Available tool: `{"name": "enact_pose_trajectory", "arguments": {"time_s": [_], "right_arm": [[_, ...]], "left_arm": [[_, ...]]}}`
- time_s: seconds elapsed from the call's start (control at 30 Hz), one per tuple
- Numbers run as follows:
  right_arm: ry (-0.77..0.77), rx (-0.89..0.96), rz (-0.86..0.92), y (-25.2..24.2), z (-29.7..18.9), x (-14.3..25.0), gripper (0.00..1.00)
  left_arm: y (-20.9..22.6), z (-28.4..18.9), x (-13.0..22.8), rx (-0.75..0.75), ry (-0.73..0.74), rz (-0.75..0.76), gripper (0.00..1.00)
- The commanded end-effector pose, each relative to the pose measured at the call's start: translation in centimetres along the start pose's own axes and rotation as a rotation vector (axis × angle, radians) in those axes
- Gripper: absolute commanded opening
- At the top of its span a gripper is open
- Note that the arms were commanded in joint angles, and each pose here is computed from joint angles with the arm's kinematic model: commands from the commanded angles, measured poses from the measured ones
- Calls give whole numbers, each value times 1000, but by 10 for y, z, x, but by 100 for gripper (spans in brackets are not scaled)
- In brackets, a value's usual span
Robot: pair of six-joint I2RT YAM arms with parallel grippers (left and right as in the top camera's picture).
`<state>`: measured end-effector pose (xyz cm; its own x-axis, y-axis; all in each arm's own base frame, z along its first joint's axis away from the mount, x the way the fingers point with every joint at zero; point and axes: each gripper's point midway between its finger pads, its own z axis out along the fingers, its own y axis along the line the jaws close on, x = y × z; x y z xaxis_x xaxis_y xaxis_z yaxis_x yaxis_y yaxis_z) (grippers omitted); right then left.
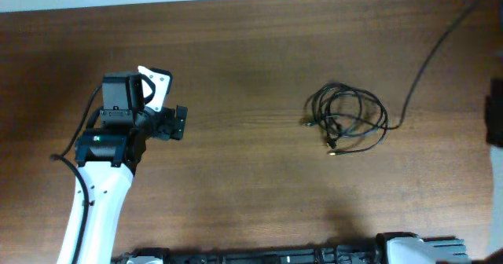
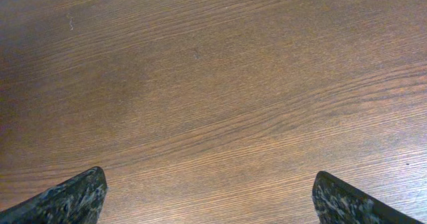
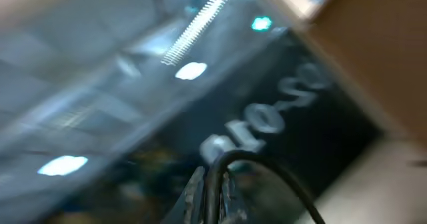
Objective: Untangle cables
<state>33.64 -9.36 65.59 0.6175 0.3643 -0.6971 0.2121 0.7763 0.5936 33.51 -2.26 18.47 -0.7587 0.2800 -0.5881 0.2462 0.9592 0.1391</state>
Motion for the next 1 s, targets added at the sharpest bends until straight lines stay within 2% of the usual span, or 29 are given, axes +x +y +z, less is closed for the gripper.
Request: {"name": "enact_pose_trajectory", "arguments": {"time_s": [0.0, 0.13, 0.2, 0.4, 0.47, 0.7, 0.77, 0.8, 0.83, 0.9, 0.97], "right_arm": [[-33, 410, -449, -69, 9, 10, 4], [19, 782, -713, -148, 15, 36, 4], [110, 875, -830, -189, 22, 59, 4], [316, 1129, -994, -312, 23, 100, 4], [414, 1150, -941, -351, 17, 116, 4], [765, 1281, -481, -486, -40, 163, 5], [856, 1281, -375, -508, -54, 174, 15], [889, 1293, -335, -518, -62, 176, 25], [915, 1298, -293, -526, -69, 177, 43], [952, 1285, -215, -535, -75, 182, 64], [1002, 1228, -116, -533, -78, 189, 78]], "left_arm": [[0, -4, -3, 6, -18, 7, 99], [0, -4, -3, 6, -18, 7, 99], [0, -4, -3, 6, -18, 7, 99], [0, -4, -3, 6, -18, 7, 99], [0, -4, -3, 6, -18, 7, 99], [0, -4, -3, 6, -18, 7, 99], [0, -4, -3, 6, -18, 7, 99], [0, -4, -3, 6, -18, 7, 99], [0, -4, -3, 6, -18, 7, 99], [0, -4, -3, 6, -18, 7, 99], [0, -4, -3, 6, -18, 7, 99]]}}
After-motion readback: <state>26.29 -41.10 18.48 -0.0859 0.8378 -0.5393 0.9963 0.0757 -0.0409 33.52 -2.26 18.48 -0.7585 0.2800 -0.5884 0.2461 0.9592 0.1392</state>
